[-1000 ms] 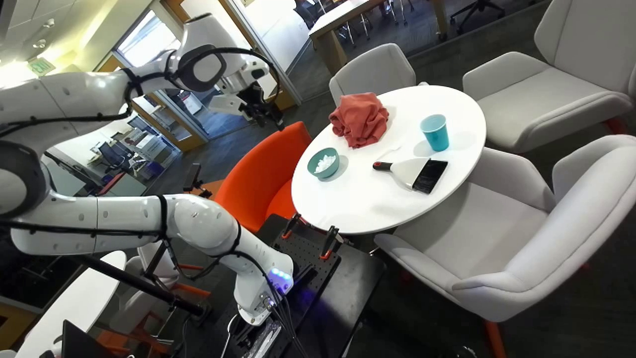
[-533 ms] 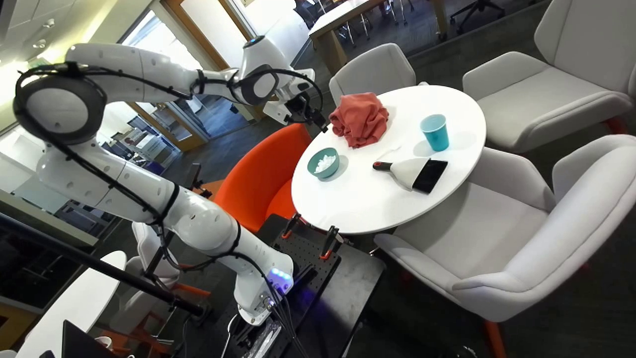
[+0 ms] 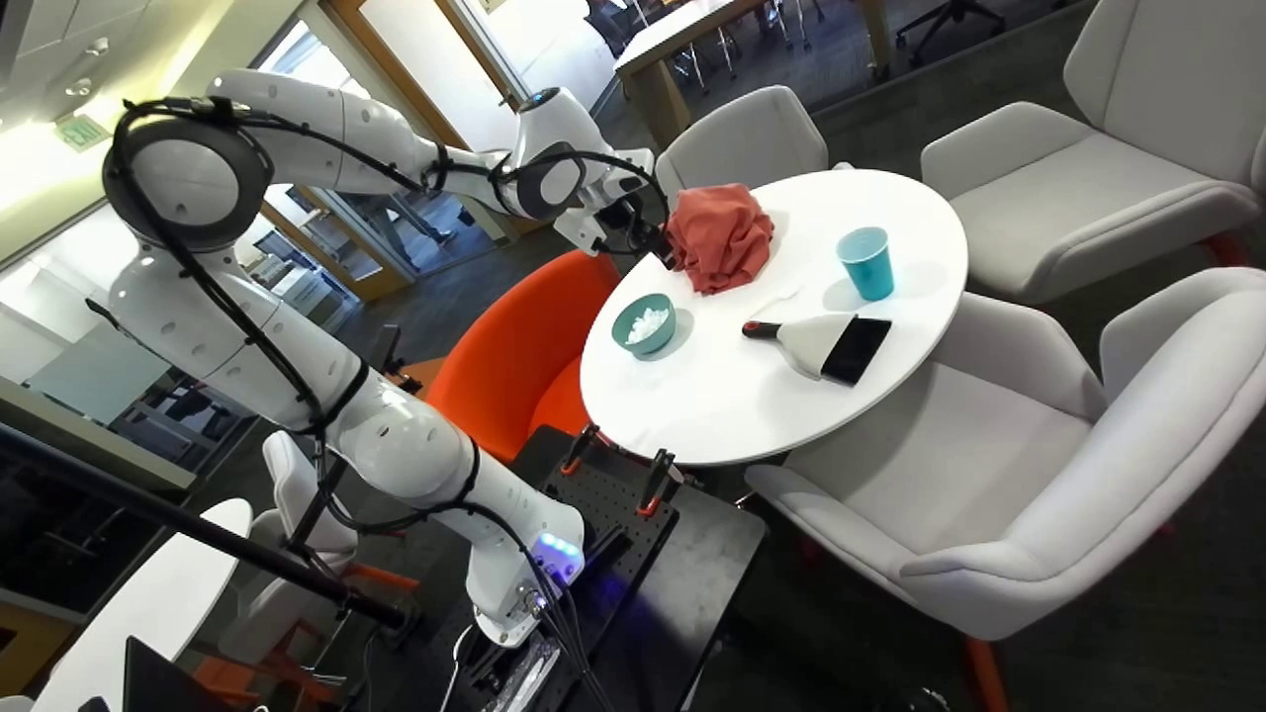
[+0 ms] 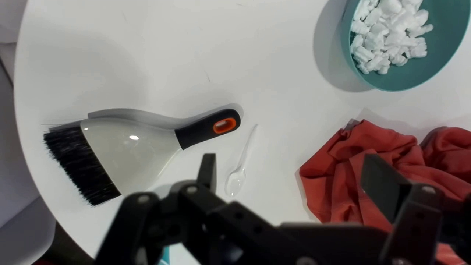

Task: Get the white spoon and use it to stir the contents of the green bowl

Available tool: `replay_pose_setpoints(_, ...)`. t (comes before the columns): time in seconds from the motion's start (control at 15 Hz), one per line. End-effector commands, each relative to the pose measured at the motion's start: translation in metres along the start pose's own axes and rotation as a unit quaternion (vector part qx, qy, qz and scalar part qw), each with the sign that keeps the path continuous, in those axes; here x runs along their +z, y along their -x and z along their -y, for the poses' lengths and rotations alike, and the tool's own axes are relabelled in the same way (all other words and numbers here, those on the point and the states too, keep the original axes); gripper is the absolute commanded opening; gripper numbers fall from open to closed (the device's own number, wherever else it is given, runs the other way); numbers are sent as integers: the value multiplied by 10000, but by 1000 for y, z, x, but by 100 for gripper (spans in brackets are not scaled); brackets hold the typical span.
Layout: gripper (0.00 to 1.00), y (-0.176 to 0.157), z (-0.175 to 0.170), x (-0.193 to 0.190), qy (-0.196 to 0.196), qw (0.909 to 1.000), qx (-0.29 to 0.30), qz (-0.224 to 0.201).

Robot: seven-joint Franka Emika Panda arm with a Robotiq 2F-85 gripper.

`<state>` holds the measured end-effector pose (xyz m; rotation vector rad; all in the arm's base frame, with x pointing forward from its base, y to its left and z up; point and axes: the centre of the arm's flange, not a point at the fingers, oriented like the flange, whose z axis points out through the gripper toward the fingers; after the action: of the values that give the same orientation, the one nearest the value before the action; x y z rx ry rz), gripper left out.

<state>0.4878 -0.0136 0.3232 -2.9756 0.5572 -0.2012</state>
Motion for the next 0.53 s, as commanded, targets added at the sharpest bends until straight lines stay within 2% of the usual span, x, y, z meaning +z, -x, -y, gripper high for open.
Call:
replay_pose_setpoints(0.0, 100, 0, 0, -1, -2, 10000, -1, -6)
replay_pose_setpoints(0.07, 100, 0, 0, -1, -4, 10000, -1, -11)
replay_pose_setpoints(0.2, 100, -26, 6, 16, 5, 9997, 240, -91)
replay_pose_setpoints(0.47, 100, -50, 17, 48, -122, 9982, 554, -180)
